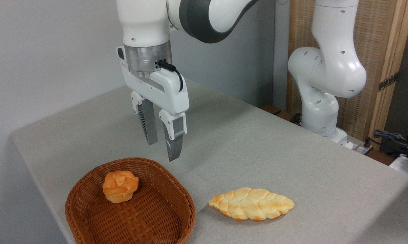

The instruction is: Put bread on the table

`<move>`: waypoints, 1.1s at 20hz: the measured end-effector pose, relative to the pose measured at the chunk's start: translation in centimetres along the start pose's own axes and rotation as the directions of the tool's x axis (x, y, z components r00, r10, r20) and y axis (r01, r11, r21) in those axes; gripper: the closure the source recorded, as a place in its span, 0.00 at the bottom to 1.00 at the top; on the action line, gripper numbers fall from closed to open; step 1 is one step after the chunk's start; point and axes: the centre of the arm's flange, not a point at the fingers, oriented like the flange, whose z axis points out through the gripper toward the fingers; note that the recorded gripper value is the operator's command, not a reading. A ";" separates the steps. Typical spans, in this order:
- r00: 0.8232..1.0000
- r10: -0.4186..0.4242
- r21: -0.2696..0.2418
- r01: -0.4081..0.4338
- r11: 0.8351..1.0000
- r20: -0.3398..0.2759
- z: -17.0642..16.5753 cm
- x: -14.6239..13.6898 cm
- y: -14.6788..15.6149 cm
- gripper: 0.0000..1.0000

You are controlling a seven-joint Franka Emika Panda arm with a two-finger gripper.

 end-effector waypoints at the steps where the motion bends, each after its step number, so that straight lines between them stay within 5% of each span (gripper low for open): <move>1: 1.000 0.000 -0.001 0.000 1.000 0.001 0.1 0.0 0.0 0.00; 22: 1.000 -0.012 0.001 0.012 1.000 0.001 0.1 -0.3 -0.6 0.00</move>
